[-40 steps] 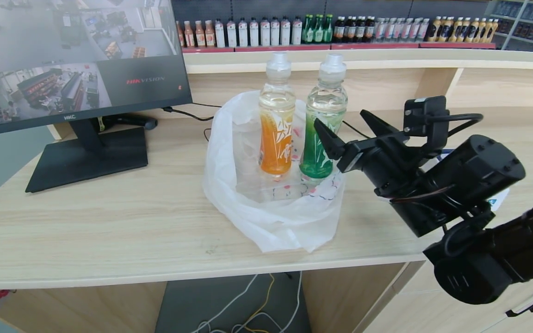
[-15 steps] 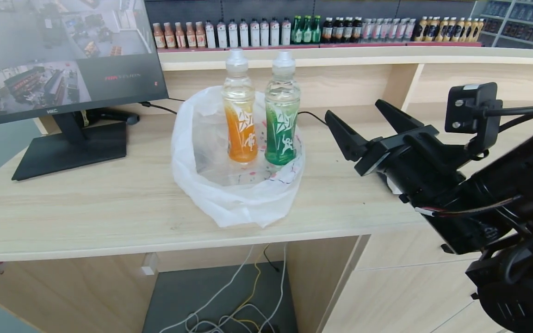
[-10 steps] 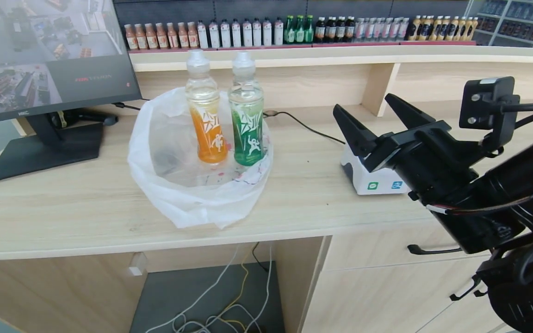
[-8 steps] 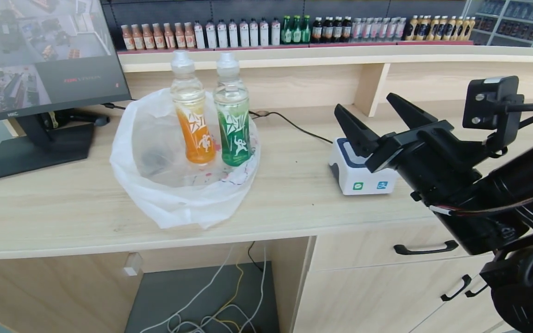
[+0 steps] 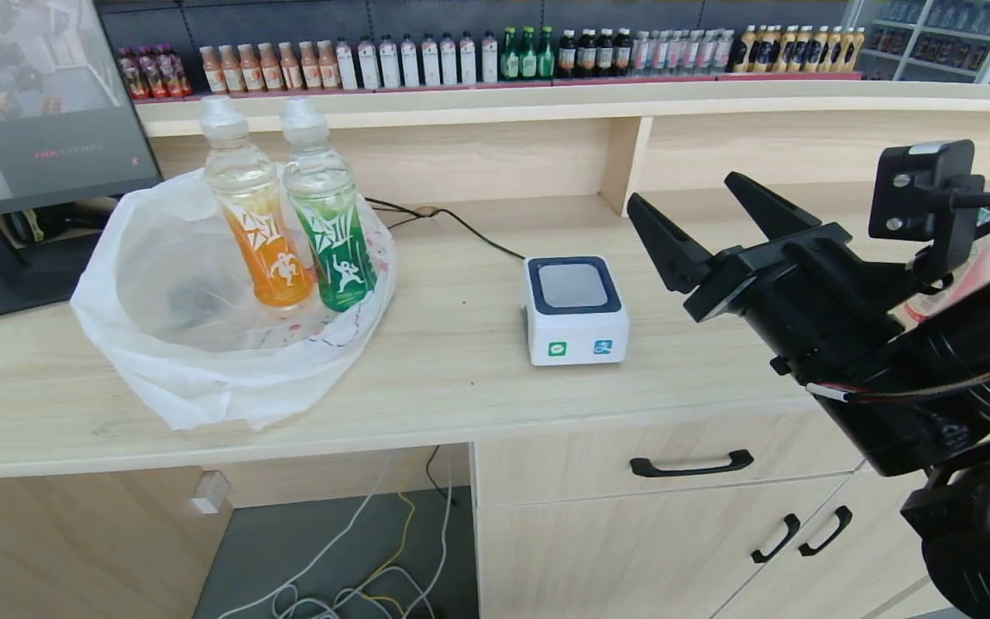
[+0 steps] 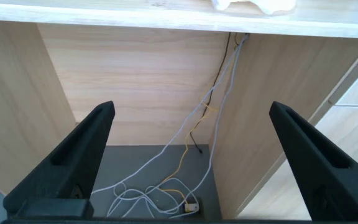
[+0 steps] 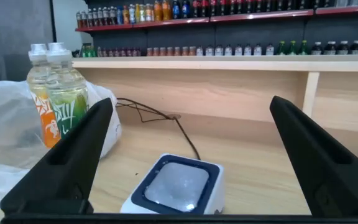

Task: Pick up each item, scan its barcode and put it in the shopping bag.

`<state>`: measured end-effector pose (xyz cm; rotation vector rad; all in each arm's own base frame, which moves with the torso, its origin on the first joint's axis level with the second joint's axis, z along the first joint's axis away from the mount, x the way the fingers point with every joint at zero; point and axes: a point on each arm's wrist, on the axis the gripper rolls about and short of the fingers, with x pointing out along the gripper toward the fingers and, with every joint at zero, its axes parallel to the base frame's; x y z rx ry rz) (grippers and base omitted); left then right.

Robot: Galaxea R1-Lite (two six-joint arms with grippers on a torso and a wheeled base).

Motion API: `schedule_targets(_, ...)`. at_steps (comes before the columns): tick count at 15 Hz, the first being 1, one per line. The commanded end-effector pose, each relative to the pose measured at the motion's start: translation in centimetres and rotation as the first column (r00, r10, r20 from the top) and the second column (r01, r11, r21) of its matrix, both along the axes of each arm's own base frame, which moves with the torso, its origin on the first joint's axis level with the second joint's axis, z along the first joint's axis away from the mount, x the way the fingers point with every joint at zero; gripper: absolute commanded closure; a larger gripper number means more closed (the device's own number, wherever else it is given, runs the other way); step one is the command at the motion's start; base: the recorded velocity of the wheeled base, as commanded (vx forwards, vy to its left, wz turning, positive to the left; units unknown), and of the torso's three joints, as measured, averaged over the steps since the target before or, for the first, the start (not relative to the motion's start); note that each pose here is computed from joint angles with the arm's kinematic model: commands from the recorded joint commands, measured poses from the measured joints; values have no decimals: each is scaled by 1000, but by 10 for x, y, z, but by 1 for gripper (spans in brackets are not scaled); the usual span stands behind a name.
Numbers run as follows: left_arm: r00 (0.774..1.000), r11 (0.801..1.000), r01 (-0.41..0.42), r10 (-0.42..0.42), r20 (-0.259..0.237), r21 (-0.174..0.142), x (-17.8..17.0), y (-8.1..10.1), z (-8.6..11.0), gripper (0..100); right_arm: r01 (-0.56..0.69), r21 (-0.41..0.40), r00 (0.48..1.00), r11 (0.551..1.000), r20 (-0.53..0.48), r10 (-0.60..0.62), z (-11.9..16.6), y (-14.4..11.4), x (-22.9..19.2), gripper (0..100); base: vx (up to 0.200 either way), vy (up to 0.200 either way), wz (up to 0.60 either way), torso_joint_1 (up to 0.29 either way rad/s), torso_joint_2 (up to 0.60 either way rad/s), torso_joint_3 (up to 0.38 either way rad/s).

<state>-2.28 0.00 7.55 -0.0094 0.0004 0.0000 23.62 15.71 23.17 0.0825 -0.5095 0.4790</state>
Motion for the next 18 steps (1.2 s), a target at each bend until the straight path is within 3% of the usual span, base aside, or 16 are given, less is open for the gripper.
schedule_targets(1, 1000, 1000, 0, 0, 0, 0, 0, 0, 0, 0, 0, 2, 1000, 1000, 3, 0, 1, 0, -1, 0, 0, -200, 0, 7, 7, 2)
schedule_targets(18, 1000, 1000, 0, 0, 0, 0, 0, 0, 0, 0, -29, 3, 1000, 1000, 7, 29, 4, -5, -21, 0, 0, -200, 0, 1, 3, 3)
